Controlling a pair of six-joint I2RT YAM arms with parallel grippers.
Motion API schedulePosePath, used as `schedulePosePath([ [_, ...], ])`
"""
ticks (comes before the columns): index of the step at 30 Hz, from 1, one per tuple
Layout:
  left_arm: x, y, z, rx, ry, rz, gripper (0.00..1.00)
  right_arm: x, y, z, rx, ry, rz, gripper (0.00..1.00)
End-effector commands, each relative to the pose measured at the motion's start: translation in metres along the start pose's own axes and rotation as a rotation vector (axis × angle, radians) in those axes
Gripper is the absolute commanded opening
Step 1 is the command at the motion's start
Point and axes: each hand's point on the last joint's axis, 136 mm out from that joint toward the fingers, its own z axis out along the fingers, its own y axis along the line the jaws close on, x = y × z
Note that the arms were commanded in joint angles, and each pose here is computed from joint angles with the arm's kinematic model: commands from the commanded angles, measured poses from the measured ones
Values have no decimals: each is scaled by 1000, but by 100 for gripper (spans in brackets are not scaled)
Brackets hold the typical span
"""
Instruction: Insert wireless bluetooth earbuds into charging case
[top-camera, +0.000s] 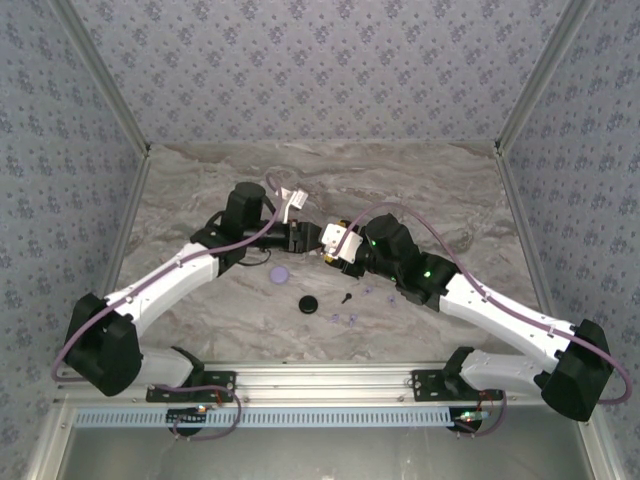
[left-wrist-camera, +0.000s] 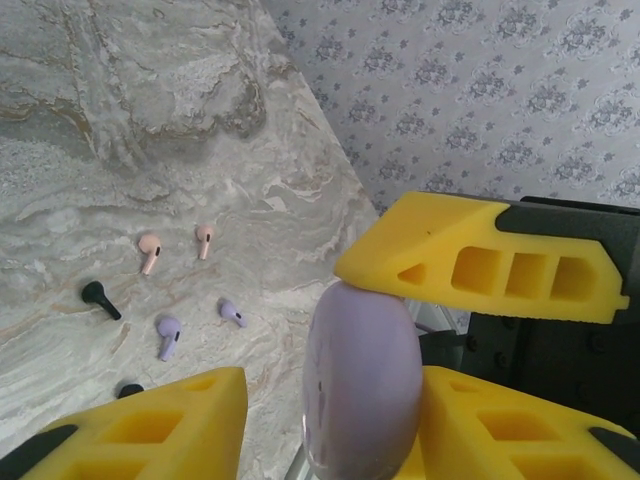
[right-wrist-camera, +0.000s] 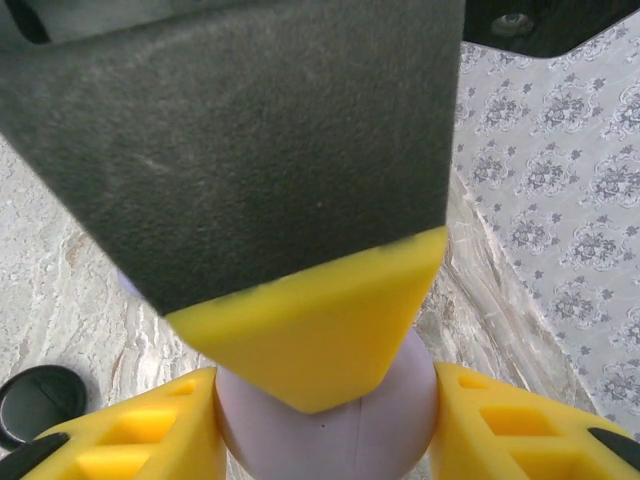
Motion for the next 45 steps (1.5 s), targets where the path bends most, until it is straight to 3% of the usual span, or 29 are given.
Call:
schedulePosePath([
  [1, 3, -9, 3, 45, 16, 27, 43, -17, -10, -4, 26, -37, -1, 50],
  [16, 11, -12, 4, 69, 43, 38, 25, -12, -18, -2, 41, -20, 64, 51],
  [31, 10, -8, 2, 37, 31, 46, 35, 2, -20, 2, 40, 28, 69, 51],
  [45, 7, -4, 5, 31, 16, 37, 36, 1, -14, 3, 6, 11, 77, 51],
])
